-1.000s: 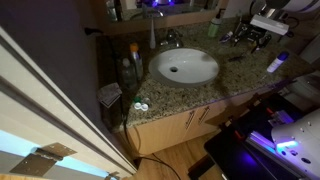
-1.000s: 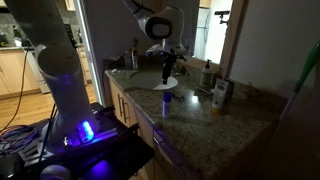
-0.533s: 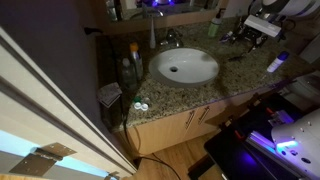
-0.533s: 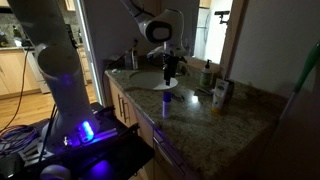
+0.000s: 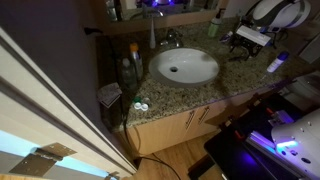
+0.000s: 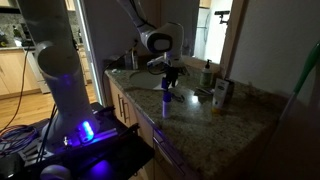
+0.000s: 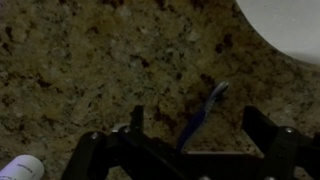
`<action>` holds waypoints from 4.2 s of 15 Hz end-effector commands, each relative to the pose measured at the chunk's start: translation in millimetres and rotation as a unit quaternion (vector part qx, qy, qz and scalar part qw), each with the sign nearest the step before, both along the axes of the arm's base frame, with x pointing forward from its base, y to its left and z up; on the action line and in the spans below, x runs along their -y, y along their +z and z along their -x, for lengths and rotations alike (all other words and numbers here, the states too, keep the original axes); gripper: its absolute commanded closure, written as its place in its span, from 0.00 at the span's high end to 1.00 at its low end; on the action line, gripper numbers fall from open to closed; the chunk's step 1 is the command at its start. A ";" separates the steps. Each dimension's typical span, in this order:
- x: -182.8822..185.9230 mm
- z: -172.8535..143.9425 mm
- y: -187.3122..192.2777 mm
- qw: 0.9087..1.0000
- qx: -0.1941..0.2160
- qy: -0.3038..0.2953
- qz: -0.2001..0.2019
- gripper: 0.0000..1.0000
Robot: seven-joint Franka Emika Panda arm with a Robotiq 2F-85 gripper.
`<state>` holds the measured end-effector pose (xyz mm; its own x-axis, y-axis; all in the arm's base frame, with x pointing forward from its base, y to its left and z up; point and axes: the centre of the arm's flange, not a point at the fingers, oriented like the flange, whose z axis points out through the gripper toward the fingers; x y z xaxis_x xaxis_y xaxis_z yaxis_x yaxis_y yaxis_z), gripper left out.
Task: Place the shaving stick in the left corner of the counter
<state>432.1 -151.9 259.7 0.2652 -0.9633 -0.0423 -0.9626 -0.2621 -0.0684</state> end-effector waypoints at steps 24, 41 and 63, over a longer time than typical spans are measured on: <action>5.3 -8.0 -49.7 0.999 0.001 -0.040 0.021 0.00; -103.4 -17.7 91.9 0.972 0.052 0.221 0.069 0.04; -388.5 -52.9 191.0 0.843 0.091 0.524 0.077 0.15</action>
<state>485.3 236.7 450.7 0.9631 -0.1854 0.1953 -0.1732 -0.9818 -0.0780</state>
